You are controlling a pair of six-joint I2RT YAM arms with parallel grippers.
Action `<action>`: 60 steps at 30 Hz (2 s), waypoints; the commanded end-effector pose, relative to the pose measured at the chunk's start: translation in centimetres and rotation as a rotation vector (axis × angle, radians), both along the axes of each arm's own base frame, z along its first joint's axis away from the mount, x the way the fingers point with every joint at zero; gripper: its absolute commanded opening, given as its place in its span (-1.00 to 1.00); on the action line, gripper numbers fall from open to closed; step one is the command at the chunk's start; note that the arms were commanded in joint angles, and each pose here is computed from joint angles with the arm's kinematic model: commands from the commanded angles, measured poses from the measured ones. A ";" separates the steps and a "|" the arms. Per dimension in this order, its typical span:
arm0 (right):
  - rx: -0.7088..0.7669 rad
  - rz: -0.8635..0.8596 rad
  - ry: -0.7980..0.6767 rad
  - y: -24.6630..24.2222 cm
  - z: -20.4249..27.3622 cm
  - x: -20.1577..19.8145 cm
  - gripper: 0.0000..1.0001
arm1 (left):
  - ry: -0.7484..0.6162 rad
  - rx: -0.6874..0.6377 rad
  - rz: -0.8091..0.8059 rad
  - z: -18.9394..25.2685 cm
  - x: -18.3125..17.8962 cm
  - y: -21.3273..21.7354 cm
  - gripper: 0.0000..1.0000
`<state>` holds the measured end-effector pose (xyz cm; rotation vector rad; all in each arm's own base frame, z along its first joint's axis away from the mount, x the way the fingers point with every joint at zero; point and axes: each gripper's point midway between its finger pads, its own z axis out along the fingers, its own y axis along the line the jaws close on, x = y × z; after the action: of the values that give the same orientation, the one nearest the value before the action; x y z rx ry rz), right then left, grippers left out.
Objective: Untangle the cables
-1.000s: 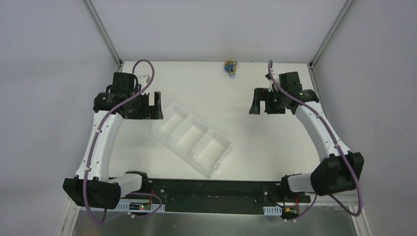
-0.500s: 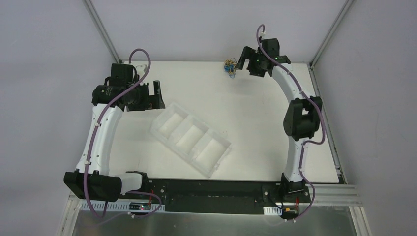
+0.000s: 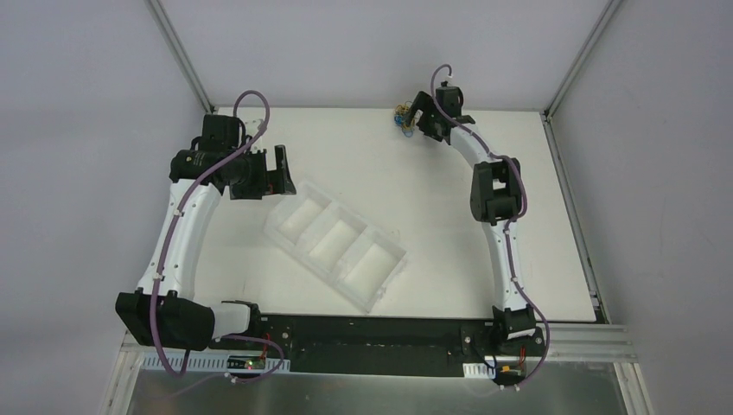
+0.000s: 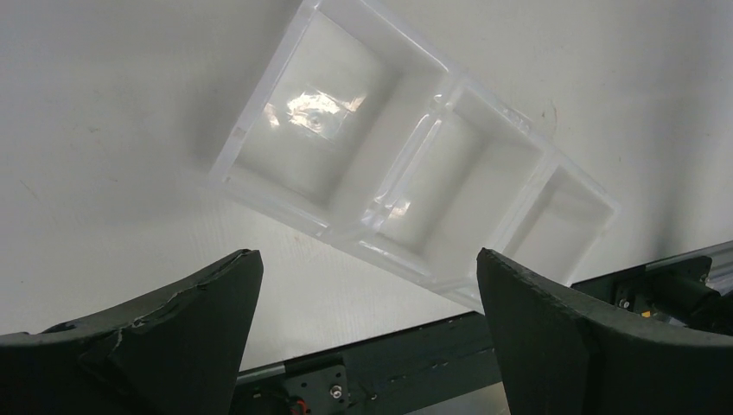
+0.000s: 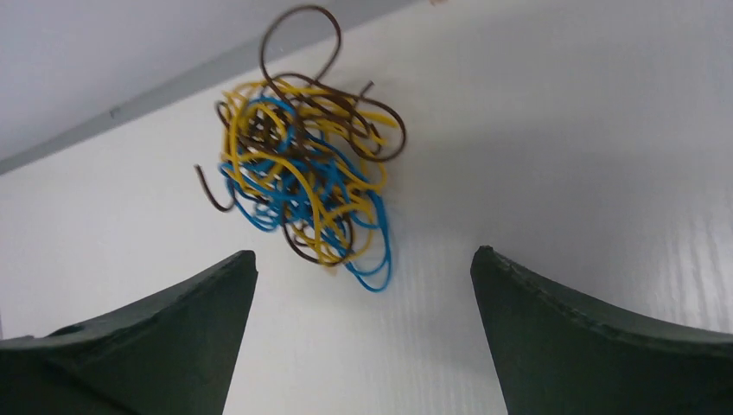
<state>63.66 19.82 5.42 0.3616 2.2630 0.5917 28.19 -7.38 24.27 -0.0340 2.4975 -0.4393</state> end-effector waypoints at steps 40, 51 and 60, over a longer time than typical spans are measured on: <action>0.283 0.623 -0.120 1.1 25.8 -26.4 -1.00 | -0.499 -0.294 -0.809 5.0 6.2 -20.4 0.99; 0.158 0.400 0.179 -3.0 12.3 -24.7 -1.00 | -0.401 -0.217 -0.815 -4.0 11.6 -26.0 0.75; 0.082 0.299 0.456 -9.7 3.7 -29.3 -1.00 | -0.132 -0.349 -0.692 -9.4 11.9 -29.5 0.59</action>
<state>36.71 12.20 9.74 0.2412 2.6993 0.9102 39.68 -34.22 13.35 0.8107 2.2093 -1.0076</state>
